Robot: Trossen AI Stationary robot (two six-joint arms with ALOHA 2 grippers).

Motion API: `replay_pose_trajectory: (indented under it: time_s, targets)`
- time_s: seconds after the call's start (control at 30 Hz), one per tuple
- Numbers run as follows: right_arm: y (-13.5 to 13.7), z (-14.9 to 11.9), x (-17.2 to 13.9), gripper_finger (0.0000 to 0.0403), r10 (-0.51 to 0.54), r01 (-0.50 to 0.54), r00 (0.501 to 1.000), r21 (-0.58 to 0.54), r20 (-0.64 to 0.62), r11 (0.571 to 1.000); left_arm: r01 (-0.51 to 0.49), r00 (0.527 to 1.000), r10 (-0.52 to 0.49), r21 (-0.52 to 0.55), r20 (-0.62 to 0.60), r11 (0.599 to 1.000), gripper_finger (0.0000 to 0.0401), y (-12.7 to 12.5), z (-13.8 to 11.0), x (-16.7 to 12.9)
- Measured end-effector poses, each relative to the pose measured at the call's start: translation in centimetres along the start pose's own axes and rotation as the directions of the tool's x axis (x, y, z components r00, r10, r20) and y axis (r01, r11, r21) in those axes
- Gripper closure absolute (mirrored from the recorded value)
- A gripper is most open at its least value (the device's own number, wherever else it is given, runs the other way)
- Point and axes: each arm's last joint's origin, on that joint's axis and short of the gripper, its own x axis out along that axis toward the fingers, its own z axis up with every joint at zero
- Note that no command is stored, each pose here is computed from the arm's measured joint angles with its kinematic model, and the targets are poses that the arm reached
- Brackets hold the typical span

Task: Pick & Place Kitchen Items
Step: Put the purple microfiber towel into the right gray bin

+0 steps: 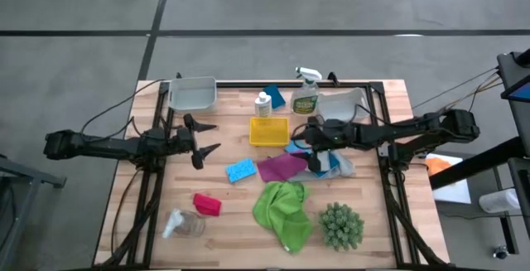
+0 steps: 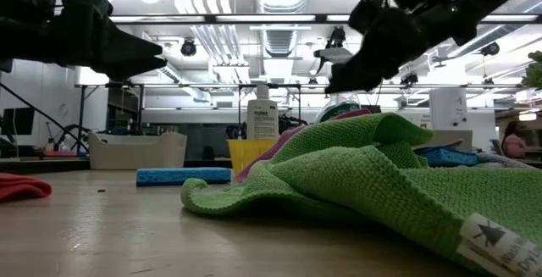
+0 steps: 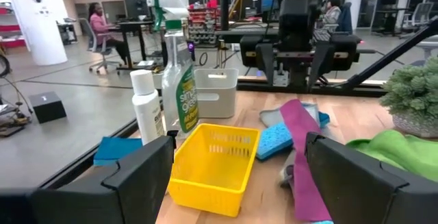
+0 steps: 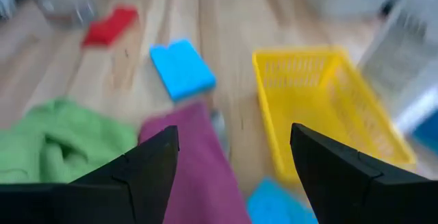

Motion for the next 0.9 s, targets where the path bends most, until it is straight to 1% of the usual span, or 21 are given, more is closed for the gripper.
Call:
replay_pose_trajectory:
  time_s: [0.13, 0.27, 0.47, 0.67, 0.9]
  targets:
    - [0.0, 0.3, 0.0, 0.0126, -0.004, 0.008, 0.993, 0.035, -0.12, 0.999, 0.001, 1.0, -0.001, 0.001, -0.004, 1.0, 0.007, 0.0, 0.0, 0.0]
    - [0.2, 0.9, -0.2, 0.0126, 0.01, 0.003, 0.98, 0.065, -0.198, 0.998, 0.001, 1.0, -0.001, 0.006, -0.006, 1.0, 0.007, 0.0, -0.1, 0.0]
    - [0.3, 0.9, -0.4, 0.0126, 0.054, -0.027, 0.97, 0.114, -0.237, 0.993, 0.003, 1.0, -0.003, 0.009, -0.006, 1.0, 0.007, 0.0, -0.1, 0.0]
    - [0.3, 0.7, -0.3, 0.0126, 0.057, -0.023, 0.969, 0.138, -0.242, 0.99, 0.003, 1.0, -0.003, 0.012, -0.006, 1.0, 0.007, 0.0, -0.1, 0.0]
    - [0.2, -0.2, 1.5, 0.0126, 0.06, -0.015, 0.948, 0.142, -0.314, 0.99, 0.003, 1.0, -0.003, 0.012, -0.006, 1.0, 0.007, 0.0, -0.1, 0.0]
